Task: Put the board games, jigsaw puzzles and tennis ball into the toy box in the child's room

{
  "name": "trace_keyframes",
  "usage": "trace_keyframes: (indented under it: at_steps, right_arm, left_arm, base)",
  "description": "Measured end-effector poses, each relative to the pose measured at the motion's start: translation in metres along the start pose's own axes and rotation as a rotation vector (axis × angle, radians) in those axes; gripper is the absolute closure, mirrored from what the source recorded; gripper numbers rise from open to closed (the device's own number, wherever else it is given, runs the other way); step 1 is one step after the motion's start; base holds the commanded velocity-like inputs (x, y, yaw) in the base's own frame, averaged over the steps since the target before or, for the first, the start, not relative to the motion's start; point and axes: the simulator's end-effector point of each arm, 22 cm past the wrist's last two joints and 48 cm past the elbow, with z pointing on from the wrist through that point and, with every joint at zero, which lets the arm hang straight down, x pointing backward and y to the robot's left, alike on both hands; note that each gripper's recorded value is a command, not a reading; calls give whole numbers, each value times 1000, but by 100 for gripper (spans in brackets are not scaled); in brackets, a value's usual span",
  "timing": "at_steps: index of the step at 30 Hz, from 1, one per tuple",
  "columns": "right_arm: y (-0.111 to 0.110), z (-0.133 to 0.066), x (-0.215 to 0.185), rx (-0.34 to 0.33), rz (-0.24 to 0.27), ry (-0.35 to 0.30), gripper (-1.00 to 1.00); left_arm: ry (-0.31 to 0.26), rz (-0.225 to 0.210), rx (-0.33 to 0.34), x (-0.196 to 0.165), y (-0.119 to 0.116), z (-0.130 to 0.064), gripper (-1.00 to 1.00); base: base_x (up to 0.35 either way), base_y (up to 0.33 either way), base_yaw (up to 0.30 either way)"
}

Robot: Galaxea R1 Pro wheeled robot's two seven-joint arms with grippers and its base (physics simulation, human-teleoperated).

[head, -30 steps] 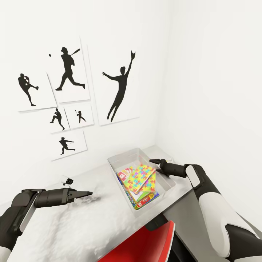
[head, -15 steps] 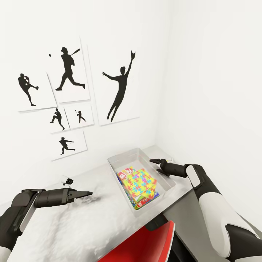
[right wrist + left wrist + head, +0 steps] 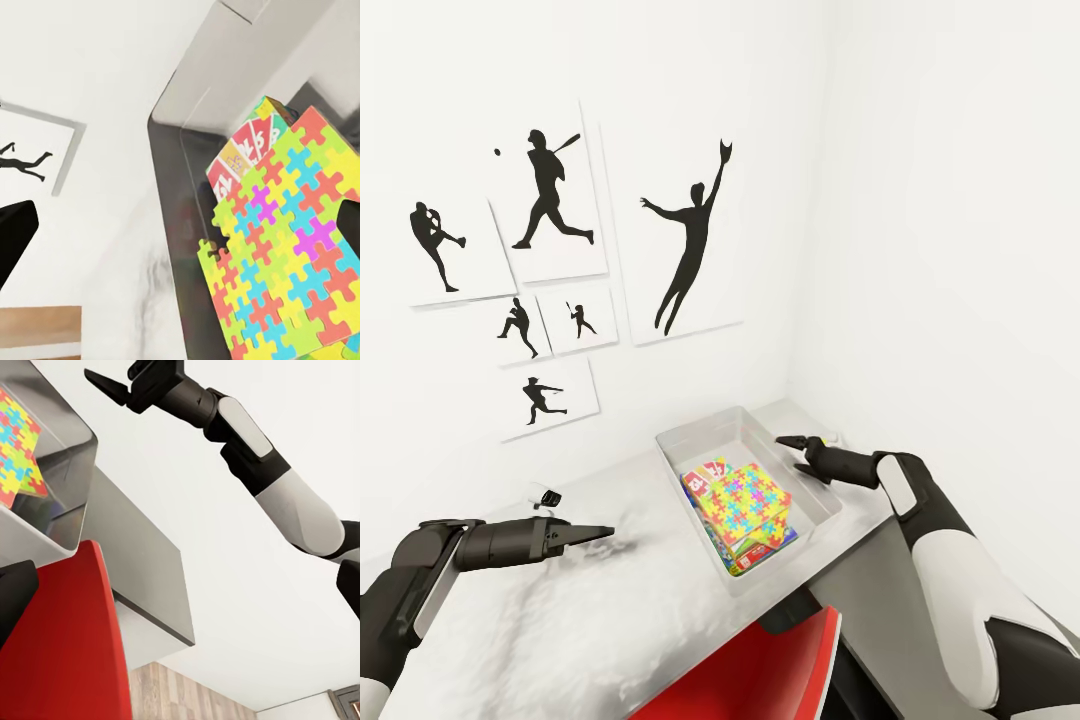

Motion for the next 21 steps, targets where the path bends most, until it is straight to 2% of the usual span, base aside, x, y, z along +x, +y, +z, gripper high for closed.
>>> trace_keyframes:
  at_steps: [17,19,21]
  right_arm:
    - [-3,-4,-2,-1,-8,-14,-100]
    - [0,-8,-5,-3,-24,-26,-100]
    - [9,-16,-16,-4,-68,-54,-100]
  left_arm:
    - [0,0,0,0,0,0,-100]
    - [-1,0,0,0,0,0,-100]
    - [-1,0,-1,0,0,0,-100]
  base:
    - [0,0,0]
    - [0,0,0]
    - [0,0,0]
